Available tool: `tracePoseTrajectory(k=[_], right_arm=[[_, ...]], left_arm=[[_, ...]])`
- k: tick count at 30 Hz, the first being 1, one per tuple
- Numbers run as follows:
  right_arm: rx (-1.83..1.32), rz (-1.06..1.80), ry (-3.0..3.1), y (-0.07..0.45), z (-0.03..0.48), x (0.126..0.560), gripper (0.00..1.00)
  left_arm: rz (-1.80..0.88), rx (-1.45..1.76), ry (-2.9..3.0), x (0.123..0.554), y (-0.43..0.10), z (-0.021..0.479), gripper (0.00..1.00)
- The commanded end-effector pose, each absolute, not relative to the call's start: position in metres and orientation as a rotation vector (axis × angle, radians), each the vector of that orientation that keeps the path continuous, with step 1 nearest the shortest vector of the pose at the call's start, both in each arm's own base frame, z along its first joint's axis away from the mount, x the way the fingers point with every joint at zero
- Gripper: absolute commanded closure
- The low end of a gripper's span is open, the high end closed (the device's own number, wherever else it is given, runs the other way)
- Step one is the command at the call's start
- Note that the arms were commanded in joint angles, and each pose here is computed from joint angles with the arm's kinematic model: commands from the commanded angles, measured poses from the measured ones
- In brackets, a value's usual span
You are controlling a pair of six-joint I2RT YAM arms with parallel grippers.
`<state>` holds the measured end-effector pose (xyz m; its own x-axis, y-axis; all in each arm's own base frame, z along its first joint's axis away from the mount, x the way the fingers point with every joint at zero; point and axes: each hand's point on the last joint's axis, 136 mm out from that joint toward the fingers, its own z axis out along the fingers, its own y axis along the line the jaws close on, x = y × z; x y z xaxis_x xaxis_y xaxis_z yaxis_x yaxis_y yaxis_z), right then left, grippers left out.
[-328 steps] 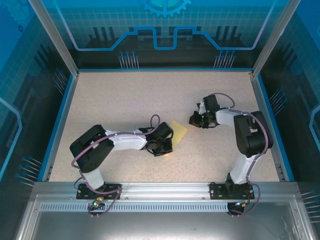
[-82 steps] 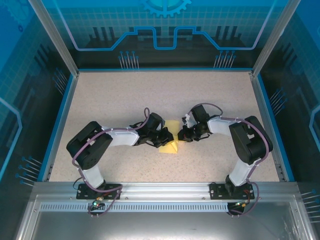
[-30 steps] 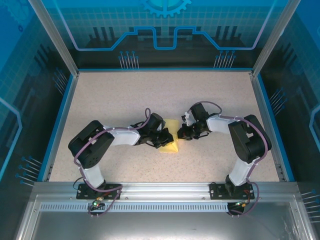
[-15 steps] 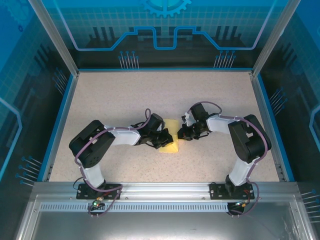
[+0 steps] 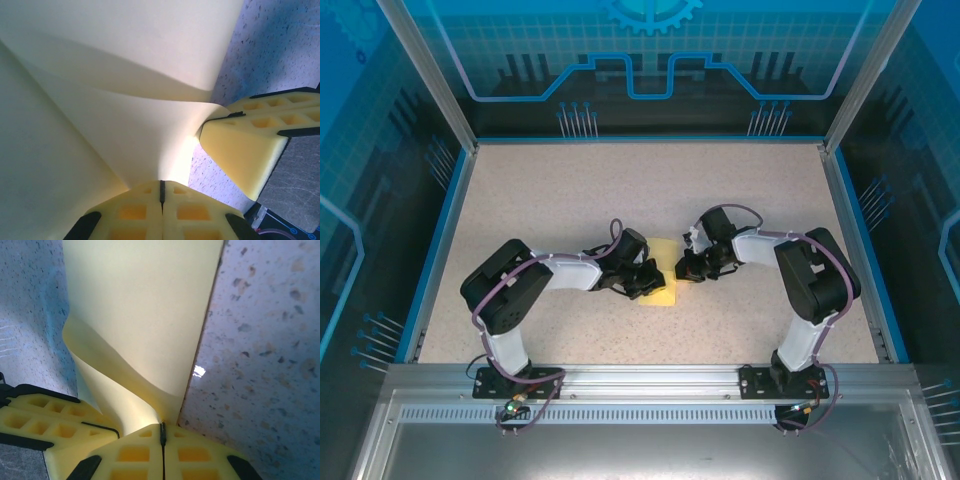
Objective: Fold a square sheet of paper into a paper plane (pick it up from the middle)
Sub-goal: Fold the triangle a second time at the center of the table.
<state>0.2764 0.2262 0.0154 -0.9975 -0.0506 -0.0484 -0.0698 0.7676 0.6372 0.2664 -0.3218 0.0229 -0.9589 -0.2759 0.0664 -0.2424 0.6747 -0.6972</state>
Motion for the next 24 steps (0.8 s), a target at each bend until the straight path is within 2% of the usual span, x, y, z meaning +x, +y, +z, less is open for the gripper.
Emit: tracePoseTrajectory(k=[1, 18, 24], right_arm=[[-0.125, 1.047, 2.945, 0.229, 0.013, 0.276, 0.94], [-0.127, 1.035, 2.96, 0.229, 0.01, 0.277, 0.94], [-0.113, 0.964, 2.95, 0.222, 0.021, 0.283, 0.86]], left_arm=[[-1.126, -0.436, 2.86, 0.265, -0.32, 0.017, 0.95], [-1.08, -0.457, 2.891, 0.261, -0.316, 0.009, 0.95], [-0.984, -0.472, 2.933, 0.256, -0.31, 0.001, 0.95]])
